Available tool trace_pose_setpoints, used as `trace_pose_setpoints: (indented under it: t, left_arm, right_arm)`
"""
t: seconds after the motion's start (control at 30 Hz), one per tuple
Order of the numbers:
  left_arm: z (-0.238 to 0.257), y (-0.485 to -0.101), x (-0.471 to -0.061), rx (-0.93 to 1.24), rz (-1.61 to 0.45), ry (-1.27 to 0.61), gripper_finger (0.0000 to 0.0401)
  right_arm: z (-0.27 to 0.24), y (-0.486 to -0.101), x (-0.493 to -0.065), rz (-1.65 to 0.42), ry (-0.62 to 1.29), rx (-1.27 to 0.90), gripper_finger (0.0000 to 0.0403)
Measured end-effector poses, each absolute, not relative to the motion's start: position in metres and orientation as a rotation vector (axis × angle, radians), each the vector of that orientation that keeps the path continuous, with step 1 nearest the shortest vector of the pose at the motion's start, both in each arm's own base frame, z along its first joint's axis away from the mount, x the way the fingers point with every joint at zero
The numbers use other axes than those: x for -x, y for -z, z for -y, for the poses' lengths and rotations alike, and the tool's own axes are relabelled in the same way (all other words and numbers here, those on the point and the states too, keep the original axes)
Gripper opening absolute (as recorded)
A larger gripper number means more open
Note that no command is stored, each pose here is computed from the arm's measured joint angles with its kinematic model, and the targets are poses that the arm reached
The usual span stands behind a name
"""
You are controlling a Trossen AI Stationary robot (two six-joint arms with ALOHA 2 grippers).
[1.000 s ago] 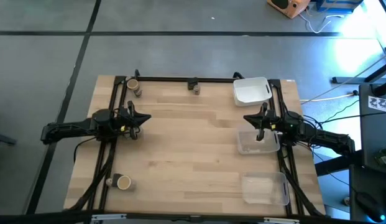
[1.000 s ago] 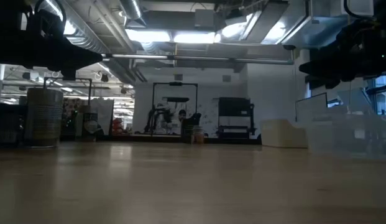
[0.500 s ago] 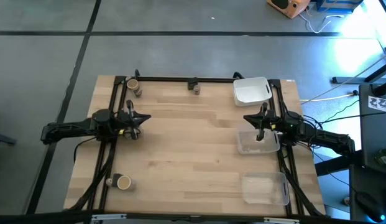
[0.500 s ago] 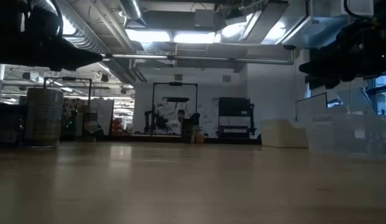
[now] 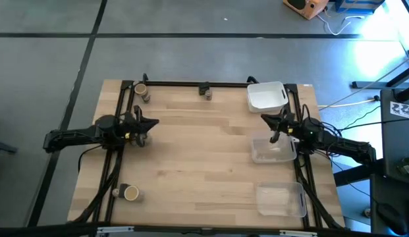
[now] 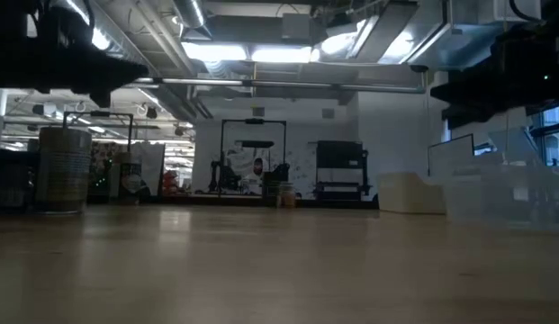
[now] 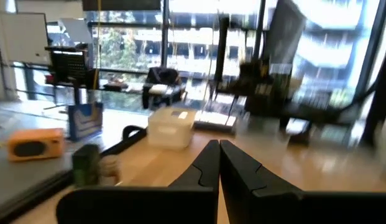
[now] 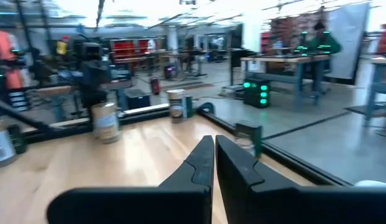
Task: Sort spices by type
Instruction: Put the middle brown seasoning bottle into the white bin
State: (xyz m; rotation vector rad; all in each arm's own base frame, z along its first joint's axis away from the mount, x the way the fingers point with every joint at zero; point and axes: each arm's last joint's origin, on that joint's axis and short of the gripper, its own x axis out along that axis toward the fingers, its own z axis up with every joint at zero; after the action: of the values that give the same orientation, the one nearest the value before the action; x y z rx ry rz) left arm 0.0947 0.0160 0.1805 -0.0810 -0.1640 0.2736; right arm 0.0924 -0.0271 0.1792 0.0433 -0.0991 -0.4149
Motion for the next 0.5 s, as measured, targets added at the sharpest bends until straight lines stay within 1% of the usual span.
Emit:
trace_pose_setpoints:
  t: [0.1,0.17,0.27,0.5]
  left_arm:
    - [-0.016,-0.191,-0.093,0.103,0.277,-0.268,0.0]
    - [-0.016,-0.199,-0.09,0.063,0.361,-0.272,0.0]
    - [-0.015,-0.212,-0.086,-0.022,0.427,-0.288,0.0]
    - [-0.016,-0.255,-0.089,-0.214,0.393,-0.328,0.0]
  right_arm:
    - [0.028,-0.179,-0.092,0.101,0.446,-0.045,0.0019]
    - [0.028,-0.179,-0.092,0.102,0.445,-0.045,0.0019]
    - [0.028,-0.179,-0.092,0.103,0.446,-0.045,0.0019]
    - [0.028,-0.179,-0.092,0.103,0.454,-0.045,0.0019]
